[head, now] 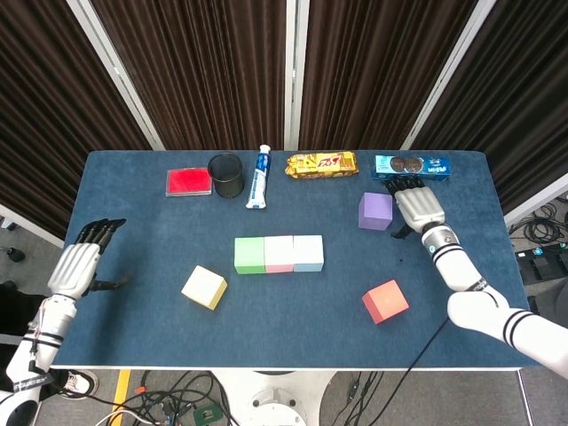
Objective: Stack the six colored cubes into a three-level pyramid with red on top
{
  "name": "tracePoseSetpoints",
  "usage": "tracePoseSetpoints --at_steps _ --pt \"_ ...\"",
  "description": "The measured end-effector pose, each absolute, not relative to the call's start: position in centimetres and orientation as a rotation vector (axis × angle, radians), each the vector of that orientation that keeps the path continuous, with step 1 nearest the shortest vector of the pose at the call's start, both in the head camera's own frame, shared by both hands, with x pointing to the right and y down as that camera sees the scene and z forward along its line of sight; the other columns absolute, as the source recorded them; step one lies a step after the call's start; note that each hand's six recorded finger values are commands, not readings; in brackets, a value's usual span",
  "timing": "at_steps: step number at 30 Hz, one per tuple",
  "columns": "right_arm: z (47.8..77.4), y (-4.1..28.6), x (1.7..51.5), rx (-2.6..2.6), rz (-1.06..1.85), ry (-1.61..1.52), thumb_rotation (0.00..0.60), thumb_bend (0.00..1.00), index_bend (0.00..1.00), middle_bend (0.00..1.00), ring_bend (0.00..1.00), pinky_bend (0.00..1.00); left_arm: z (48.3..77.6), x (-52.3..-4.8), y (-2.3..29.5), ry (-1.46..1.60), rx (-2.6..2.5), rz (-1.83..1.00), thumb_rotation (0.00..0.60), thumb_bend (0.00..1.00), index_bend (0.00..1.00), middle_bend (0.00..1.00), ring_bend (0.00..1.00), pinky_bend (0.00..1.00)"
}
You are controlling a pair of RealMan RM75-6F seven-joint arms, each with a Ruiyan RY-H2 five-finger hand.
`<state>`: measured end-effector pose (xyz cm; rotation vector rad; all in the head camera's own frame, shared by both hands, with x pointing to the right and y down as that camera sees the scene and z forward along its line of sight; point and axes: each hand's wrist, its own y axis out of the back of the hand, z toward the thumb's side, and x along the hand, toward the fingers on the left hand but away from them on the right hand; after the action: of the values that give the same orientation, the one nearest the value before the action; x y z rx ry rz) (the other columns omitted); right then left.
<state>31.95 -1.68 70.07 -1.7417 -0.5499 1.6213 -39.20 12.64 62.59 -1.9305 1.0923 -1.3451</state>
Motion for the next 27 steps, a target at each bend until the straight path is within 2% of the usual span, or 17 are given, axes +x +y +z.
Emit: tracePoseSetpoints --at_steps 11,13,18,20,27 --pt "73.4 -2.2 30.7 -1.729 1.630 -0.496 0.600 0.06 0.00 0.15 0.00 0.00 62.8 -38.9 12.5 1.083 -1.933 -1.348 0.600 0.18 0.08 0.08 0.00 0.05" --pt "73.8 -2.3 30.3 -1.735 1.619 -0.501 0.600 0.08 0.00 0.20 0.00 0.00 62.7 -39.0 12.7 1.088 -1.930 -1.352 0.600 0.18 0.08 0.08 0.00 0.05" --pt "73.9 -2.6 29.7 -1.716 1.570 -0.547 0.600 0.12 0.00 0.47 0.01 0.00 62.6 -39.0 13.0 1.095 -1.935 -1.354 0.600 0.18 0.08 0.08 0.00 0.05" --pt "73.6 -2.8 29.7 -1.708 1.548 -0.572 0.600 0.13 0.00 0.52 0.02 0.00 62.5 -38.9 13.1 1.100 -1.944 -1.350 0.600 0.18 0.08 0.08 0.00 0.05" --pt "71.2 -3.6 29.5 -1.721 1.462 -0.656 0.600 0.13 0.00 0.54 0.02 0.00 61.8 -37.7 13.9 1.110 -2.009 -1.335 0.600 0.17 0.08 0.08 0.00 0.05"
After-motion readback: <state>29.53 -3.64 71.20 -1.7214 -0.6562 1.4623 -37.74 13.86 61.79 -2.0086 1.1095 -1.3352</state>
